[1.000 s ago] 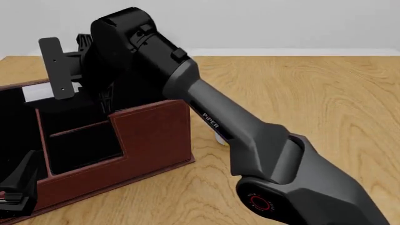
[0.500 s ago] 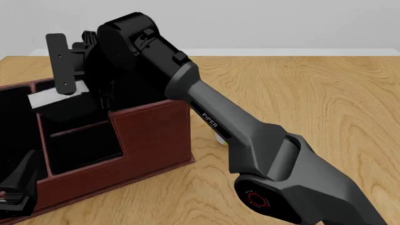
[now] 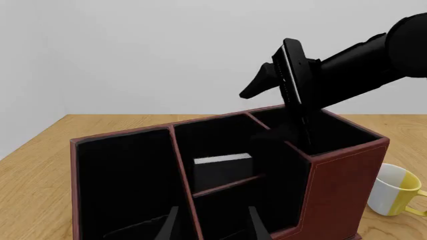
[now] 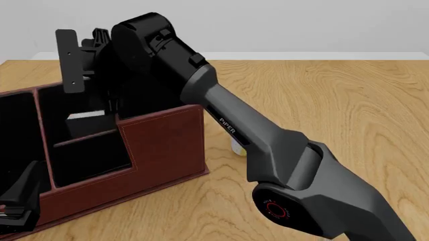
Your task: Pick up the book and place it in the front compartment of the caddy.
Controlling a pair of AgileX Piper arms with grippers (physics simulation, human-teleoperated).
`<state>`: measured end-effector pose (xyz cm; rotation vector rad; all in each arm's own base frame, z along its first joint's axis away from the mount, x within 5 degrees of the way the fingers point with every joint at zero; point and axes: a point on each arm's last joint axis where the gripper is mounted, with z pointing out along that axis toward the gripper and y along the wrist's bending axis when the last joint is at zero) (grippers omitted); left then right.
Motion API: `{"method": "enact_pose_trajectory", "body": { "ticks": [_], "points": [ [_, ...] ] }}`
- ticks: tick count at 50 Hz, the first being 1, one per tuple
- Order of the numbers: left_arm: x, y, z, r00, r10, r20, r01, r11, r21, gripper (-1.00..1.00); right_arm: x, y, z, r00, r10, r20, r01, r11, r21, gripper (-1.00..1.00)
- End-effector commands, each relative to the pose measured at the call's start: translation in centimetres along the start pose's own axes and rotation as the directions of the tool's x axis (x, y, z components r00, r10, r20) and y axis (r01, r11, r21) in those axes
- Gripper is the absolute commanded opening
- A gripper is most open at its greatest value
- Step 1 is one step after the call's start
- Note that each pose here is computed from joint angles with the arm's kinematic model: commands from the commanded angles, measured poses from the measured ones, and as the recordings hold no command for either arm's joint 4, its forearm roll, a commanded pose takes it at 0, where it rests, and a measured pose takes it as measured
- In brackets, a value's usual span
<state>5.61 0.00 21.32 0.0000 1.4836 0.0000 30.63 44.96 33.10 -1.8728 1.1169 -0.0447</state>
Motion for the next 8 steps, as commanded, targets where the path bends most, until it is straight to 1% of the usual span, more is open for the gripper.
{"method": "enact_pose_trajectory", "body": {
  "ticks": [1, 8],
  "points": [
    [0.0, 0.0, 0.0, 1.000, 0.000, 0.000, 0.000, 1.000, 0.000, 1.00, 1.3, -0.2, 0.7, 1.000, -0.002, -0.031, 0.003, 1.000, 0.018, 1.00],
    [0.0, 0.0, 0.0, 1.000, 0.000, 0.000, 0.000, 1.000, 0.000, 1.00, 0.3, -0.8, -0.8, 1.000, -0.013, -0.014, 0.014, 0.999, 0.031, 1.00]
  ]
}}
